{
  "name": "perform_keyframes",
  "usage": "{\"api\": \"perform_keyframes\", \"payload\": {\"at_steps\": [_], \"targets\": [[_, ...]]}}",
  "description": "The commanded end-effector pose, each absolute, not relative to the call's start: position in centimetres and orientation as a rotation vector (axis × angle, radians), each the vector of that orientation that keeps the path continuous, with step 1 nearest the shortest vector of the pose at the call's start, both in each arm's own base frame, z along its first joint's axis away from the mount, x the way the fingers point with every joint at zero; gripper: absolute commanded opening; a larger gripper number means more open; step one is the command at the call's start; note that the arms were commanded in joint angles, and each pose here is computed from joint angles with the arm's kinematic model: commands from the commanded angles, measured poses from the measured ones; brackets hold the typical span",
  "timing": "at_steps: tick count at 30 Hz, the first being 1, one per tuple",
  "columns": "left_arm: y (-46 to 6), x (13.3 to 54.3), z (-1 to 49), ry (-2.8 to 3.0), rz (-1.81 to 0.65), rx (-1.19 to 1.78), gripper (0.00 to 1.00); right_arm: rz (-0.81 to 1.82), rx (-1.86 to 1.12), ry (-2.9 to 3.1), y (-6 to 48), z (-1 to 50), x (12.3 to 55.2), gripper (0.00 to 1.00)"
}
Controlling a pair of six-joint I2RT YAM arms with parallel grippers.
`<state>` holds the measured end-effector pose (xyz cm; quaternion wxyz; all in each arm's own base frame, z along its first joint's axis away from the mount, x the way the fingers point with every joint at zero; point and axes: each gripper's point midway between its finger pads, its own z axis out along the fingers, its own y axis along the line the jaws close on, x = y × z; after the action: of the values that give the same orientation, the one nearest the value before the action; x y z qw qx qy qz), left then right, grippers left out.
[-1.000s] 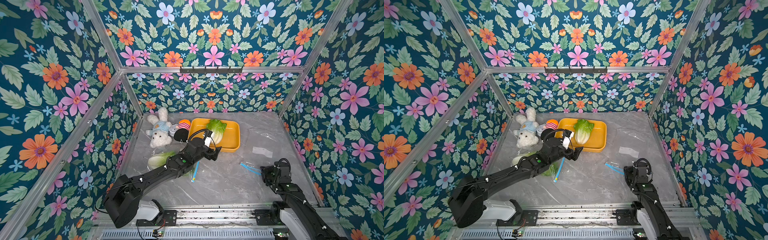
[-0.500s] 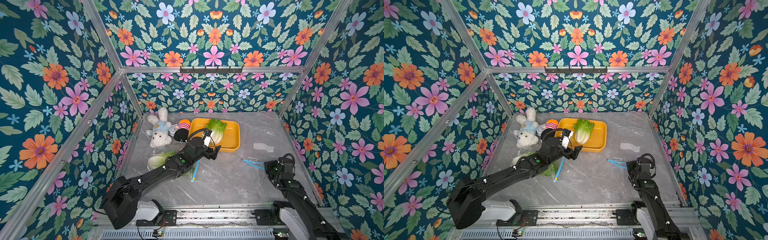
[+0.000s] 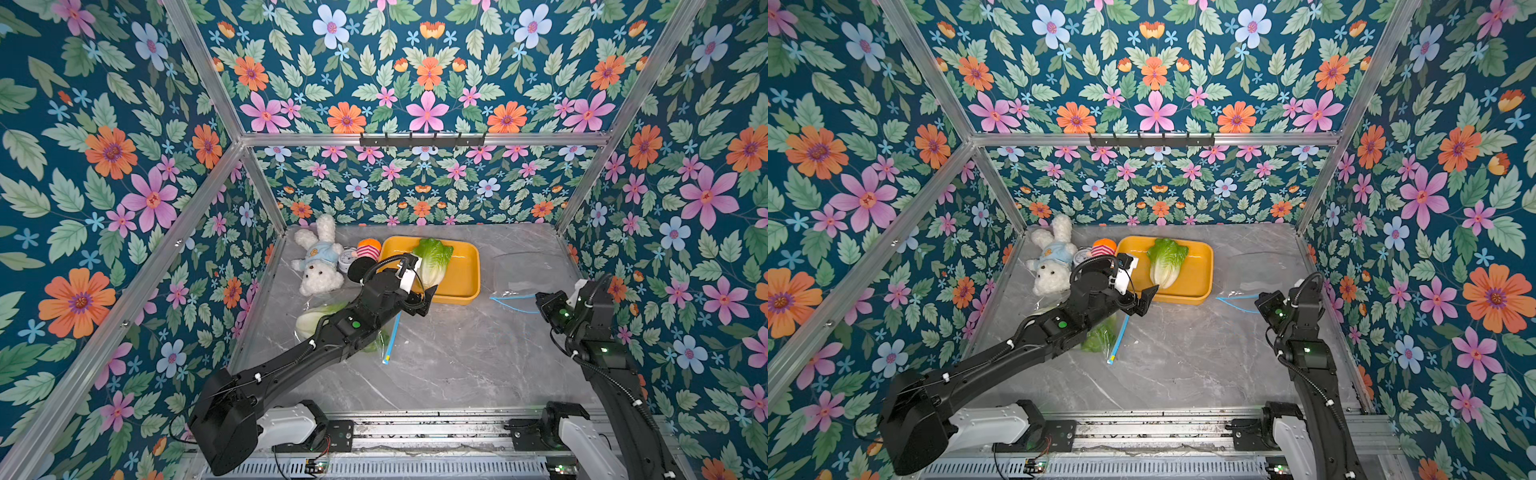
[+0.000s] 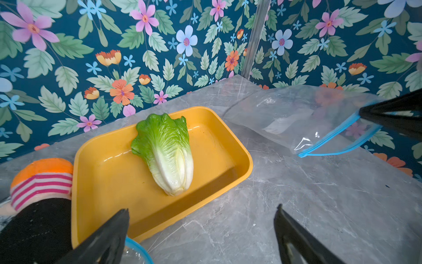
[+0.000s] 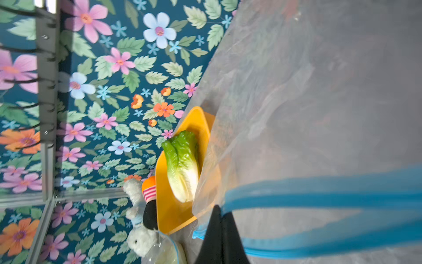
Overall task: Put the chinese cabbages into a zipper bag and zip it
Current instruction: Pick up the zipper food storage bag at the center of the board.
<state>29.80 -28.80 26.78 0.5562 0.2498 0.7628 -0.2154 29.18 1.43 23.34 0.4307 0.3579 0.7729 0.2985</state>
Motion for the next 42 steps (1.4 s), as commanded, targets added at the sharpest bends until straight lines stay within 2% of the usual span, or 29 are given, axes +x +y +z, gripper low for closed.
{"api": "perform_keyframes", "payload": {"at_steps": [1, 11, 21, 32, 38, 42], "targets": [[-27.4, 29.9, 27.9, 1.788, -0.443, 0.577, 0.99, 0.679, 0.776, 2.070, 2.2, 24.3, 27.2, 0.00], [-24.2, 30.0, 31.0, 1.805, -0.411, 0.458, 0.99, 0.787, 0.556, 2.055, 4.9, 34.4, 25.9, 0.00], [-20.7, 30.0, 33.6, 1.812, -0.345, 0.325, 0.99, 0.887, 0.252, 2.047, 10.8, 40.7, 27.5, 0.00], [-17.0, 27.4, 40.4, 1.737, -0.310, 0.291, 0.99, 1.115, -0.188, 1.981, 23.9, 46.7, 28.6, 0.00], [-16.9, 26.2, 43.8, 1.744, -0.318, 0.356, 0.99, 1.357, -0.352, 1.932, 31.5, 46.9, 30.0, 0.00], [-18.0, 26.1, 42.9, 1.818, -0.324, 0.435, 0.98, 1.433, -0.404, 1.938, 34.8, 45.2, 31.2, 0.00]]}}
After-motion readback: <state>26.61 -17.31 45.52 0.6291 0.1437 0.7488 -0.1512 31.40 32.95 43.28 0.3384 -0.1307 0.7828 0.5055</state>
